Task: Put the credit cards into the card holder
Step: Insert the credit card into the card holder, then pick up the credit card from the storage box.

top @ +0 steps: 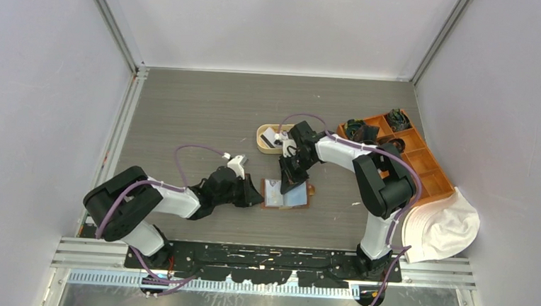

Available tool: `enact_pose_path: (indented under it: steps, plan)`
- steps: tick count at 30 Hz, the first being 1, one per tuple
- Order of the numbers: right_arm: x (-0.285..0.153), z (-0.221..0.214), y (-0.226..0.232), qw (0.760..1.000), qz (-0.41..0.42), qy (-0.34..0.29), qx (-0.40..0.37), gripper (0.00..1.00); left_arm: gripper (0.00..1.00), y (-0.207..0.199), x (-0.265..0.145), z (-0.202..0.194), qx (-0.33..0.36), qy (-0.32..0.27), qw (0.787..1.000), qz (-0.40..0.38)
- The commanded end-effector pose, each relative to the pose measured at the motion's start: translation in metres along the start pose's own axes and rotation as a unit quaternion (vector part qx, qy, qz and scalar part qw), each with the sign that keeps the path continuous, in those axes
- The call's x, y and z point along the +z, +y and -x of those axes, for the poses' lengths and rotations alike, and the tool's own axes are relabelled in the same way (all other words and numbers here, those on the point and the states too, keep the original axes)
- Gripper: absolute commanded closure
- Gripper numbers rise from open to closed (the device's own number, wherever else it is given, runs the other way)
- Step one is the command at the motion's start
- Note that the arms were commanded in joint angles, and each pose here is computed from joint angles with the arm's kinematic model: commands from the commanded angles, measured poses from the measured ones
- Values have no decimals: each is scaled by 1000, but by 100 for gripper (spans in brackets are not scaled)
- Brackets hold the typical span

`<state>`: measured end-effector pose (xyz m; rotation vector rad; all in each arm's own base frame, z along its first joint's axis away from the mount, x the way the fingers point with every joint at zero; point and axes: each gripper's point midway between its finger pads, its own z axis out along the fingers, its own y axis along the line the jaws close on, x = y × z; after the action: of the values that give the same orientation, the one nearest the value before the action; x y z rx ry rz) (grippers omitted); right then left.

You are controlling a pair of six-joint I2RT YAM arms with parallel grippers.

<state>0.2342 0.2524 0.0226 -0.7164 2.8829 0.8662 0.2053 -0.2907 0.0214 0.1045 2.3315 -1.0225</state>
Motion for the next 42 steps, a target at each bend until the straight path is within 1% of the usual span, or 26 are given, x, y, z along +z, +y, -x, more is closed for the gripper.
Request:
enact_pose_path:
  steps: [1,3,5,8,11,13,15,18,19,20,21,23,24,25,27,29,30,31,34,37,42]
  plan:
    - [3,11,38,996,93,-5,-6,99,87,21,1,-29,4,47,998,43]
    - [1,12,39,996,93,-6,-10,99,87,22,-1,-28,4,42,998,46]
    - [-5,16,36,997,76,-14,-26,98,86,24,-4,-25,5,32,998,49]
    - [-23,24,31,996,50,-36,-64,96,84,26,-13,-21,10,19,998,57]
    - [-46,26,31,991,44,-54,-111,92,82,27,-24,-12,23,-6,998,65]
    - [-63,29,36,987,48,-71,-137,90,80,27,-33,-2,36,-29,997,69]
    - [-79,33,40,982,49,-91,-161,88,78,17,-45,13,53,-58,995,58]
    - [-107,47,42,968,21,-141,-206,83,74,5,-64,32,85,-98,991,42]
    - [-117,55,43,960,3,-165,-226,80,70,1,-70,39,95,-113,988,35]
    - [-129,63,43,950,-18,-193,-245,71,62,-4,-77,46,103,-132,985,29]
    - [-141,72,42,939,-41,-224,-258,60,54,-7,-84,53,108,-151,982,25]
    - [-170,96,43,911,-72,-300,-274,34,40,-11,-98,68,116,-195,974,21]
    - [-183,110,43,904,-75,-323,-270,26,32,-15,-107,76,117,-218,969,14]
    - [-190,121,43,906,-68,-330,-257,21,26,-19,-114,82,118,-237,964,6]
    - [-196,140,43,921,-6,-325,-213,18,18,-28,-127,92,123,-267,956,-11]
    - [-191,158,36,934,89,-310,-154,16,17,-35,-138,97,131,-285,949,-26]
    - [-189,166,36,935,124,-306,-129,6,17,-37,-143,99,134,-290,947,-29]
    - [-182,173,32,938,140,-298,-111,1,17,-40,-148,101,136,-294,945,-31]
    - [-153,189,7,949,133,-274,-77,0,17,-39,-154,99,139,-288,947,-26]
    - [-130,197,-9,958,138,-246,-49,1,17,-32,-155,93,133,-280,950,-19]
    - [-110,194,-9,961,128,-233,-76,1,16,-18,-153,84,120,-281,952,-10]
